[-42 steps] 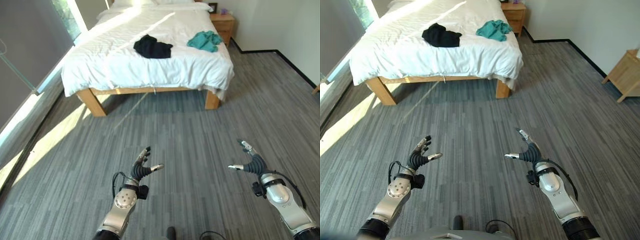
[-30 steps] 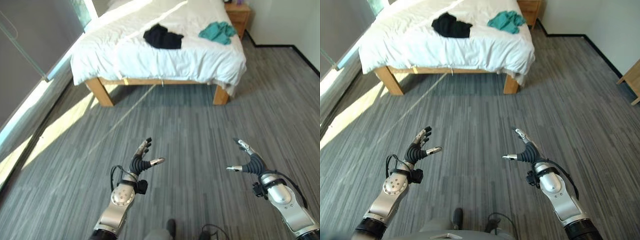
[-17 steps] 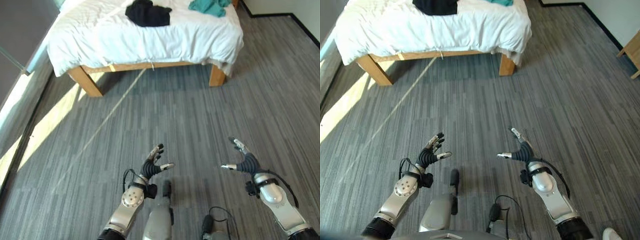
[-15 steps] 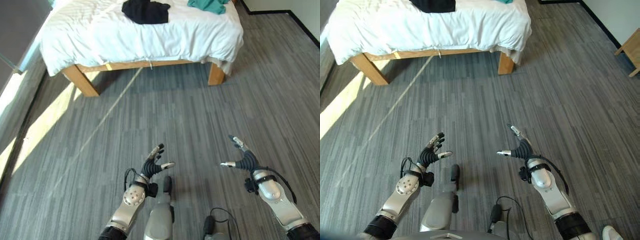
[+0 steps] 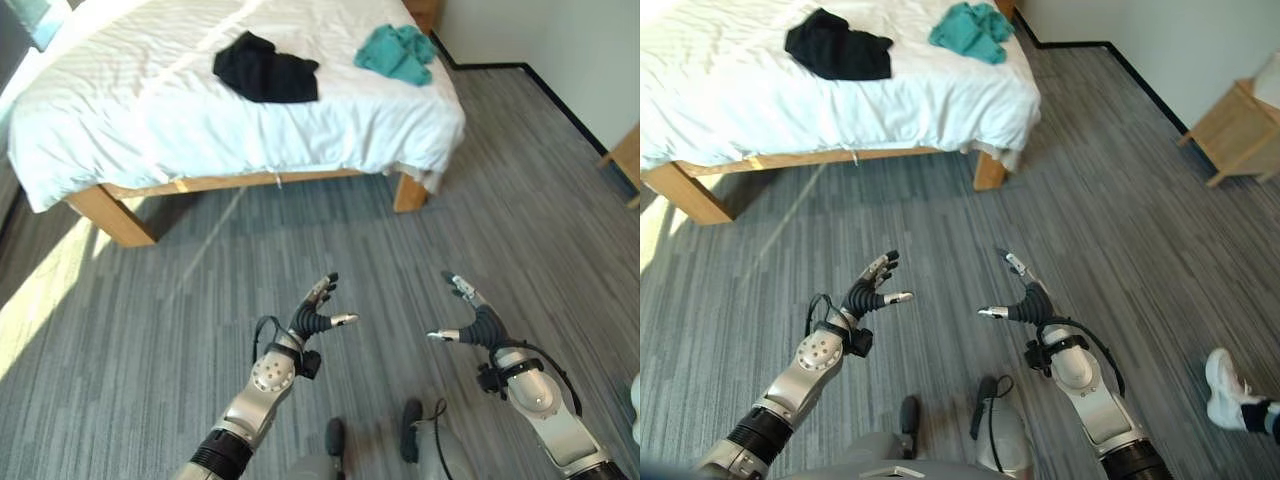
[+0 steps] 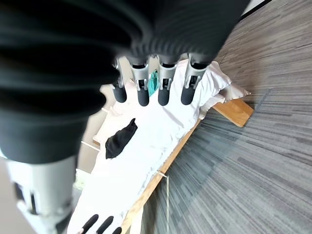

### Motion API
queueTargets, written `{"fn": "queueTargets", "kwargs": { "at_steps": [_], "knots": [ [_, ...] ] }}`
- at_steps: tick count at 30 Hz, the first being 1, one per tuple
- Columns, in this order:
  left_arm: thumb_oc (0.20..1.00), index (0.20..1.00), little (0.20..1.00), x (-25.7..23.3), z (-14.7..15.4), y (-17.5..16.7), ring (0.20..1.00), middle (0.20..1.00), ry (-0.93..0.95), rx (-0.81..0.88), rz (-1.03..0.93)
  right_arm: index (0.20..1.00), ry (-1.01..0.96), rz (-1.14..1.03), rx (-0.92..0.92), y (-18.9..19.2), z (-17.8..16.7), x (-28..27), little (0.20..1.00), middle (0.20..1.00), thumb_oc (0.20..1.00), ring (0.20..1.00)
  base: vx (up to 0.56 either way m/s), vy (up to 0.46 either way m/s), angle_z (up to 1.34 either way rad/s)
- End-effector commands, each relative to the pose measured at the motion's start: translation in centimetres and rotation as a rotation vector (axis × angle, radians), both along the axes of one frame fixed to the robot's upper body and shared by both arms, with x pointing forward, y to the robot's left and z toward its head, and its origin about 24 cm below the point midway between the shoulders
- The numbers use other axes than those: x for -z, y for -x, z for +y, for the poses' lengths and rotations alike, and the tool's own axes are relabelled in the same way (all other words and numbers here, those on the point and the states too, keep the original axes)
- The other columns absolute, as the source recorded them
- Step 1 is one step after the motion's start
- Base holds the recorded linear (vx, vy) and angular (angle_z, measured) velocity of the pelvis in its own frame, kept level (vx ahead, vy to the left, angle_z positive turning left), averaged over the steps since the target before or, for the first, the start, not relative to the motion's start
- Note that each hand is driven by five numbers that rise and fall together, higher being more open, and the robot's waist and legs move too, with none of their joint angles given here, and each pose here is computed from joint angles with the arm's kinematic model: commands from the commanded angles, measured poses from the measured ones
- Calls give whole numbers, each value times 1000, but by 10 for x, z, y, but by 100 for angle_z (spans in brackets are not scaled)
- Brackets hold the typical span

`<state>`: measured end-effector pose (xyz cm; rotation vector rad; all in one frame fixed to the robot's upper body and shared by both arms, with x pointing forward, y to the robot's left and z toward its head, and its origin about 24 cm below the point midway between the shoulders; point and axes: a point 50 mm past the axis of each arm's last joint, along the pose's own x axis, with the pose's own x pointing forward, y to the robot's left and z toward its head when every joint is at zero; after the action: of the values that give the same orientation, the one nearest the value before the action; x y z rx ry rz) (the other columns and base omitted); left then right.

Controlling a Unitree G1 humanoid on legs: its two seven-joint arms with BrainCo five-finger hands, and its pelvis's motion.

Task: Pick up bed clothes into laundry basket.

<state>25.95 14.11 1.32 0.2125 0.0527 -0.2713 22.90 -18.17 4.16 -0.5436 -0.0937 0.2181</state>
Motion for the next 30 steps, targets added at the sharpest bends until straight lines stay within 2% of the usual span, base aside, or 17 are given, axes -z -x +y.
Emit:
{"fn": "queueTargets", "kwargs": {
  "at_steps": [1, 7, 11, 16, 21, 24, 25, 26, 28, 29, 30],
  "knots": [
    [1000, 1000, 1000, -19, 1, -5, 1000, 1000, 22, 1, -116, 1000, -7, -79, 30, -9, -7, -14, 1000, 1000, 1000, 1000, 851, -201, 55],
    [1000, 1000, 1000, -12, -12, 0, 1000, 1000, 98, 19, -77, 1000, 56, -1, 14, -1, -16, 1, 1000, 1000, 1000, 1000, 451, -214, 74],
    [1000, 1000, 1000, -17, -16, 4, 1000, 1000, 98, 68, -88, 1000, 56, -23, -40, -7, -11, -7, 1000, 1000, 1000, 1000, 531, -284, -19],
    [1000, 1000, 1000, -16, -21, 7, 1000, 1000, 99, 84, -96, 1000, 67, -44, -68, -10, -6, -11, 1000, 1000, 1000, 1000, 562, 124, -57],
    [1000, 1000, 1000, -18, -21, 4, 1000, 1000, 106, 71, -99, 1000, 95, -86, -15, -14, -17, -20, 1000, 1000, 1000, 1000, 600, 134, -51],
    [1000, 1000, 1000, -16, -17, 6, 1000, 1000, 104, 66, -88, 1000, 80, -104, 23, -13, -22, -23, 1000, 1000, 1000, 1000, 333, 43, -14],
    [1000, 1000, 1000, -16, -13, 5, 1000, 1000, 96, 61, -85, 1000, 118, -122, 47, -16, -26, -25, 1000, 1000, 1000, 1000, 490, 78, -16],
    [1000, 1000, 1000, -17, -5, 7, 1000, 1000, 79, 45, -86, 1000, 230, -209, 170, -23, -47, -40, 1000, 1000, 1000, 1000, 477, 79, -23],
    [1000, 1000, 1000, -21, -2, 7, 1000, 1000, 69, 46, -99, 1000, 287, -263, 235, -25, -59, -50, 1000, 1000, 1000, 1000, 450, 83, -25],
    [1000, 1000, 1000, -22, 2, 9, 1000, 1000, 53, 53, -105, 1000, 432, -358, 364, -31, -83, -70, 1000, 1000, 1000, 1000, 436, 83, 9],
    [1000, 1000, 1000, -22, 1, 8, 1000, 1000, 56, 54, -106, 1000, 436, -360, 367, -31, -83, -71, 1000, 1000, 1000, 1000, 485, 55, 42]
  ]
}}
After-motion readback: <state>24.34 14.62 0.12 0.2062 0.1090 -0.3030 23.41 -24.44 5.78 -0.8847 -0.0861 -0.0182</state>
